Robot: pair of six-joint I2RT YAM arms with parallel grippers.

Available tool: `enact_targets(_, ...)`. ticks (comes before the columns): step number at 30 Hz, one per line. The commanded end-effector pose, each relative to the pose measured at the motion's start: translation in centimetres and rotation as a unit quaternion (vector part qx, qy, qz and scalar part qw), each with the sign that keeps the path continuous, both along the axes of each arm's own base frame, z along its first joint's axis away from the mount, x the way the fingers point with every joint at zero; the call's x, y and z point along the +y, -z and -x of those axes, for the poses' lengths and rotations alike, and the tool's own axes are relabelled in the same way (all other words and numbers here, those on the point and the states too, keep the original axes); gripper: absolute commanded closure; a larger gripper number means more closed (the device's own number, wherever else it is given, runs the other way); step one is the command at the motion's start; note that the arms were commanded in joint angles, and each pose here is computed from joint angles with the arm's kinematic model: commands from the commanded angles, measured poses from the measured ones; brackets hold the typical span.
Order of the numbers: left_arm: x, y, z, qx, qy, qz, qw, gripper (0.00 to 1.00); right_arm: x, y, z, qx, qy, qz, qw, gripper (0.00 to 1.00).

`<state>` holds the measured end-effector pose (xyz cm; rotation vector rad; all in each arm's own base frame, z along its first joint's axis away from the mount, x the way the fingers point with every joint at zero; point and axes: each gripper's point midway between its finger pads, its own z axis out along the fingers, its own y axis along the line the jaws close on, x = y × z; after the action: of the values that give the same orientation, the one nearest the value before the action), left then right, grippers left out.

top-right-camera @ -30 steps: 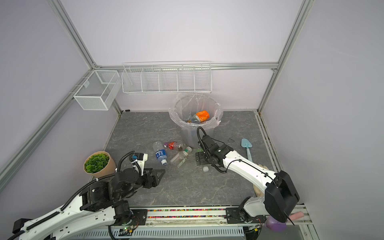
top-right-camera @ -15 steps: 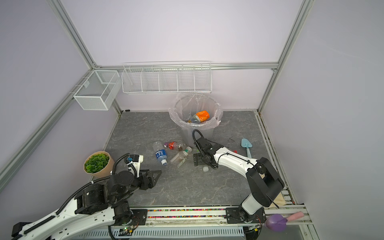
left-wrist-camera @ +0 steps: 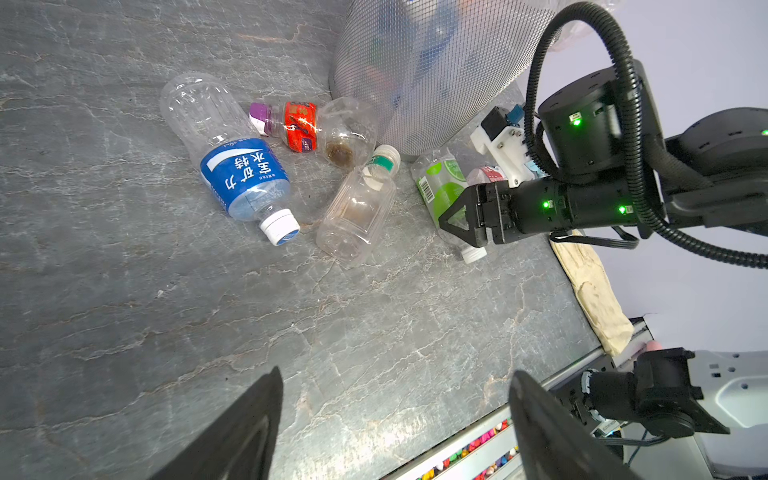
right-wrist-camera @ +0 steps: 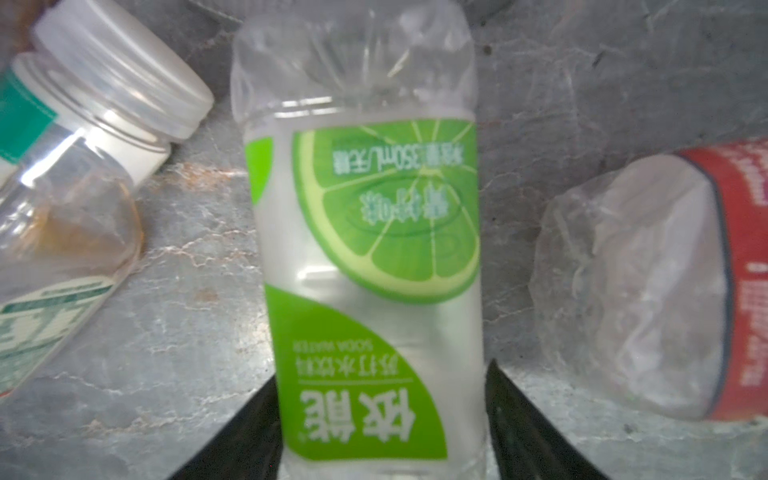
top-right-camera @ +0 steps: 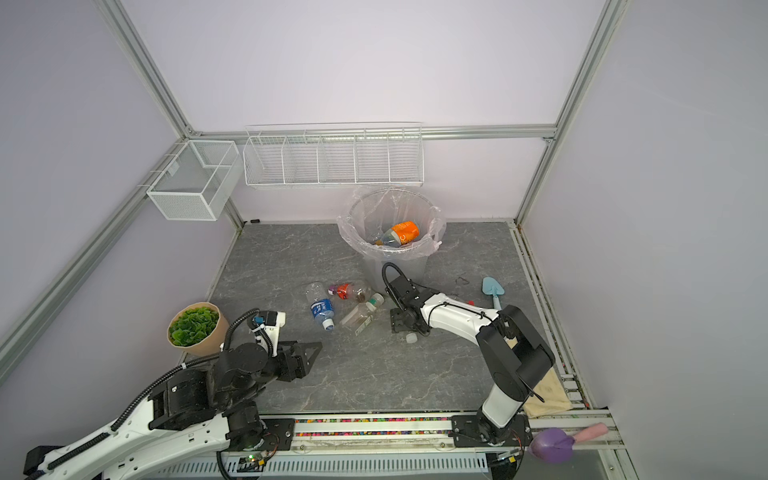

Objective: Throw the plastic bottles in the bin
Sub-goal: 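Withdraw the right gripper and lower it onto the green lime-labeled bottle, then lift the green lime-labeled bottle and carry it toward the bin with the right gripper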

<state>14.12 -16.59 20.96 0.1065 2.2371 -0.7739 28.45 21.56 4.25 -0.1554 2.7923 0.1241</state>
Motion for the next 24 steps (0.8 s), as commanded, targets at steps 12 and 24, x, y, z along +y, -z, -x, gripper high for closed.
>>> enact_targets(12,0.3,0.6,-0.1,0.004,-0.011,-0.013,1.0,0.15,-0.5,-1.3,1.3,-0.016,0.004,-0.009,1.0,0.6)
enact_targets(24,-0.6,0.3,-0.5,0.001,-0.004,-0.014,1.0,0.15,2.6,-9.1,4.9,-0.085,-0.073,-0.061,0.992,0.61)
